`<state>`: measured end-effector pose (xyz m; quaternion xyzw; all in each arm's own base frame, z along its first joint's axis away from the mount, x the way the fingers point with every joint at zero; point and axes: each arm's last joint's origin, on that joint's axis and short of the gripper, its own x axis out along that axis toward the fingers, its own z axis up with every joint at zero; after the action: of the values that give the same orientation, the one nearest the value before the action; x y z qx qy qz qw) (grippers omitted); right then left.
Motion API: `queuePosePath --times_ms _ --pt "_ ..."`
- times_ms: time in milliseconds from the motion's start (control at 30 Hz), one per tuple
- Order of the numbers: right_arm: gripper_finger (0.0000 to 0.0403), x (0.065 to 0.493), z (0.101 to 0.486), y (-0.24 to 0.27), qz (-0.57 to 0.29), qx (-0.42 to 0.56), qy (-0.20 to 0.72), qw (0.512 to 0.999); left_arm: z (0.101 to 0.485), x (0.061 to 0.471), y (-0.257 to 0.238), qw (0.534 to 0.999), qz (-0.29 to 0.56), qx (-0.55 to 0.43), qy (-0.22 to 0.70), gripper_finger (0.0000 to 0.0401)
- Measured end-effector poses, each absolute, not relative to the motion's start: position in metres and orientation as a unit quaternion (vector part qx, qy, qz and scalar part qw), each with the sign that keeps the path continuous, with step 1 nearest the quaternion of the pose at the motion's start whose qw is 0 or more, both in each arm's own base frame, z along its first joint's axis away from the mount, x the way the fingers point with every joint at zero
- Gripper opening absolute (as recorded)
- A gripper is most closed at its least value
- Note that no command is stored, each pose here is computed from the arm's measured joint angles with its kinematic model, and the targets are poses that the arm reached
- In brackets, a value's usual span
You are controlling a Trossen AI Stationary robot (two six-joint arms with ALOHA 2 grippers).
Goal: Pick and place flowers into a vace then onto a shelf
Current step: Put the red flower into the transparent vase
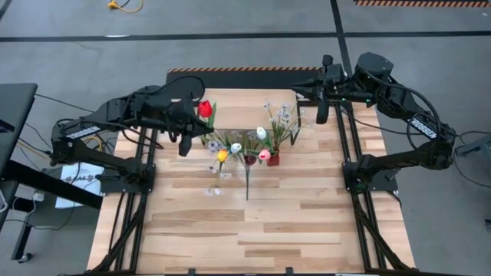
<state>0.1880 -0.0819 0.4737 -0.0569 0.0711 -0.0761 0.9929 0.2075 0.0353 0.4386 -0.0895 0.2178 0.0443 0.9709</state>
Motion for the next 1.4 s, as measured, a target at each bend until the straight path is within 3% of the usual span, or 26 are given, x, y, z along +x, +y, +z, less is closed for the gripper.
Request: queuePosePath --times_ms 400,1033,1400 --pt "0.0027 0.188 0.474 -0.082 -0.076 -0.058 0.071 0.993 0.477 0.192 0.033 0.984 0.040 -0.068 0.157 0.0000" --pt "0.0027 0.187 0.469 -0.082 -0.074 -0.048 0.095 0.992 0.450 0.235 0.034 0.969 -0.007 -0.099 0.225 0.0000" --pt "0.0027 0.189 0.468 -0.076 -0.060 -0.049 0.098 0.992 0.450 0.234 0.034 0.969 -0.003 -0.096 0.228 0.0000"
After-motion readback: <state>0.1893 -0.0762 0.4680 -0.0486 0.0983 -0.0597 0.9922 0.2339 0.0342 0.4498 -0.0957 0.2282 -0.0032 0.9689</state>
